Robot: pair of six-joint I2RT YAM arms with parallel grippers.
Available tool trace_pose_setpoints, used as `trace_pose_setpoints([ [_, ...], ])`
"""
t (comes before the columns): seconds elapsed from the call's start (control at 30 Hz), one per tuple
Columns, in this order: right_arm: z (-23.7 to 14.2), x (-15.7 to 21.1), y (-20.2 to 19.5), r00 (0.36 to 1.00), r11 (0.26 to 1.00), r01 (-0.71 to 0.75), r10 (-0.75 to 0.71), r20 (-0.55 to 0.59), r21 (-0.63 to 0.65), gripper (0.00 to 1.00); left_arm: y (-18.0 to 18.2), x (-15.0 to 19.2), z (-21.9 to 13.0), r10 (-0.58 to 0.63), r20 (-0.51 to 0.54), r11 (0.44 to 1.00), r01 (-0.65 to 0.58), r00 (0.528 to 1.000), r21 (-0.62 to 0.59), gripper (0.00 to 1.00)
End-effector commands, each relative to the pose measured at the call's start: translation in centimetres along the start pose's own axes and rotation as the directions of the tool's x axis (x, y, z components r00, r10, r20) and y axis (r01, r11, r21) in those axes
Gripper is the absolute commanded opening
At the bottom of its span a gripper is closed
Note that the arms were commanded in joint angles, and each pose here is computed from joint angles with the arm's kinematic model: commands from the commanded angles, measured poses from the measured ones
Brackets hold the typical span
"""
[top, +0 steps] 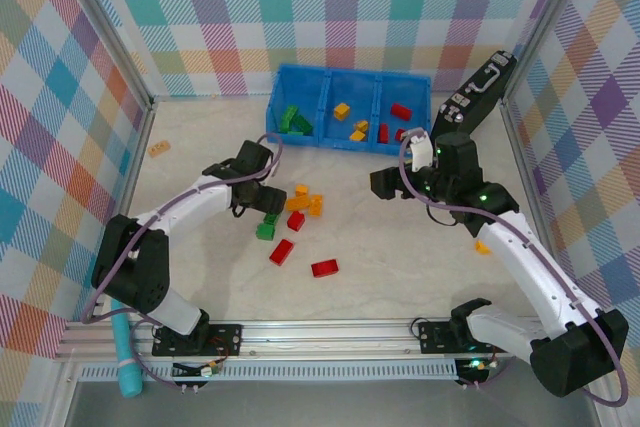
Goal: Sort the legos into containers by color
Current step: Pick up the lego from the center of the table.
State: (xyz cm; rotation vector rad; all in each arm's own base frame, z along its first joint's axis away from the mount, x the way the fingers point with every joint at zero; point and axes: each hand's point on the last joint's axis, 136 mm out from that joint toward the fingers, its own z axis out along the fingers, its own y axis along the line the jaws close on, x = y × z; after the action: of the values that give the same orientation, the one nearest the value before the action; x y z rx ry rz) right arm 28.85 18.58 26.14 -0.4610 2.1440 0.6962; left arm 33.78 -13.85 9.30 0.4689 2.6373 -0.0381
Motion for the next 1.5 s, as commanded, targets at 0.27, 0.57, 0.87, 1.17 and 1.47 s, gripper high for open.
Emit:
trace_pose_setpoints([
  [0.27, -0.3, -0.5, 0.6, 1.000, 1.000, 0.015, -0.015, 0.009, -0.002, 0.91, -2.3, 1.7, 3.5, 0.001, -0.065, 0.998, 0.003, 0.998, 0.060, 0.81],
  [0.57, -0.2, -0.3, 0.4, 1.000, 1.000, 0.016, -0.016, 0.003, 0.010, 0.91, -2.4, 3.1, 5.0, -0.019, -0.123, 0.999, 0.025, 0.992, 0.047, 0.69],
  [0.87, -0.1, 0.0, 0.2, 1.000, 1.000, 0.018, -0.018, 0.000, 0.018, 0.91, -2.3, 4.5, 5.8, -0.018, -0.197, 0.999, 0.025, 0.980, 0.033, 0.55],
  [1.17, -0.4, 0.1, 0.1, 1.000, 0.999, 0.023, -0.023, -0.001, 0.025, 0.92, -2.2, 5.2, 6.4, -0.022, -0.242, 0.999, 0.027, 0.970, 0.018, 0.37],
  [1.47, -1.0, 1.0, 0.9, 0.997, 0.999, 0.045, -0.045, -0.055, -0.011, 0.95, -1.6, 1.9, 4.5, 0.008, -0.220, 1.000, -0.011, 0.975, -0.014, 0.33],
])
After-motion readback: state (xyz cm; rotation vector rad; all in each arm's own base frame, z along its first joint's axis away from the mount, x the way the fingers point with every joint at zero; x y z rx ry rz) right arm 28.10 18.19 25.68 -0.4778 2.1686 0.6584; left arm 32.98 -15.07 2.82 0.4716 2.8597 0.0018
